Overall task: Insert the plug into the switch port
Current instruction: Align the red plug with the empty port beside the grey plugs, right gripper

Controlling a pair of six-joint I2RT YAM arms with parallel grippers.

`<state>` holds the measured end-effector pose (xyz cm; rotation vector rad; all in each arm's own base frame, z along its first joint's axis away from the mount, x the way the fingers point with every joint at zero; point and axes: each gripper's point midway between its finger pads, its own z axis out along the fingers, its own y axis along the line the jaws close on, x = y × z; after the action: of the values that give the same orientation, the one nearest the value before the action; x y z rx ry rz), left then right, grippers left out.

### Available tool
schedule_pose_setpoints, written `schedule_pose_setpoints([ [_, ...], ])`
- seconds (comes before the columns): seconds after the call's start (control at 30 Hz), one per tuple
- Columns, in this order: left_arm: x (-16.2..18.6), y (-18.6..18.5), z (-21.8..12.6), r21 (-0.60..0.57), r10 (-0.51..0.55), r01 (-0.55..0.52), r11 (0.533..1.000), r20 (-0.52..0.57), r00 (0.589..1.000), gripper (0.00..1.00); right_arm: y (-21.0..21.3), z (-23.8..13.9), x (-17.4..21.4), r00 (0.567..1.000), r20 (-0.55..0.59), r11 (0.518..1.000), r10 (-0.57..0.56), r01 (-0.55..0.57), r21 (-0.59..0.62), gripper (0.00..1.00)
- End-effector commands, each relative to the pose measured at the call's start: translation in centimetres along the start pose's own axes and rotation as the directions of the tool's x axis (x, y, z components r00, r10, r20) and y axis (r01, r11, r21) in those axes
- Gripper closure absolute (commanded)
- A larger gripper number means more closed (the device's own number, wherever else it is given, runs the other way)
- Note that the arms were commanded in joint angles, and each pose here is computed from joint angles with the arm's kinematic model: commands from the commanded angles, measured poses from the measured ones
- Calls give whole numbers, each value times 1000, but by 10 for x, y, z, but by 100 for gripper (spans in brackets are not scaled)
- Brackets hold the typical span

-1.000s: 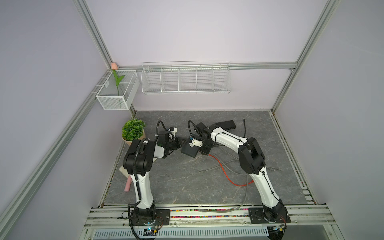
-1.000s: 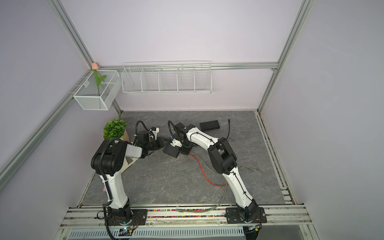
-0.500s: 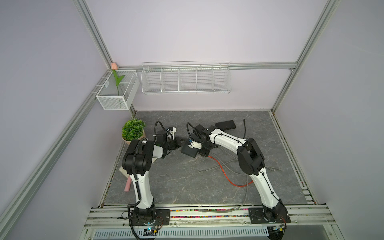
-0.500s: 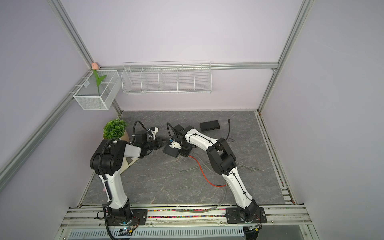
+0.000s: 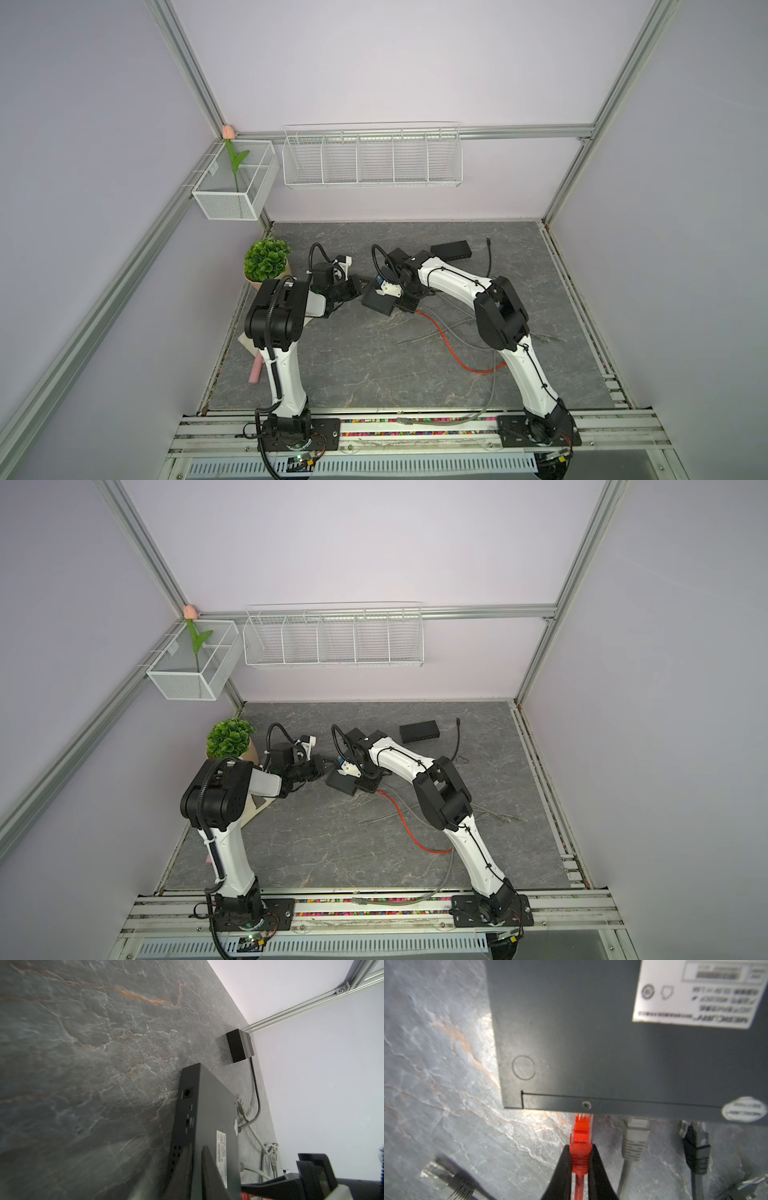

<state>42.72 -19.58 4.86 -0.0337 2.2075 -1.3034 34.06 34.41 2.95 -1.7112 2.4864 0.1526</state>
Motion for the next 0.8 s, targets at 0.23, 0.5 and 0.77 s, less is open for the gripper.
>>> schedule_pose_setpoints([
  [0.23, 13, 3, 4, 1, -1, 1, 1000, -37, 999, 87, -4, 0, -18, 999, 45, 1000, -17, 18, -5, 93],
  [0.5, 12, 0, 5, 8, 4, -4, 1000, -40, 999, 87, -7, 4, -18, 999, 51, 1000, 0, 1, -14, 93],
  [0.77, 16, -3, 6, 8, 12, -12, 1000, -44, 999, 87, -7, -1, -23, 997, 72, 1000, 8, -7, -16, 93],
])
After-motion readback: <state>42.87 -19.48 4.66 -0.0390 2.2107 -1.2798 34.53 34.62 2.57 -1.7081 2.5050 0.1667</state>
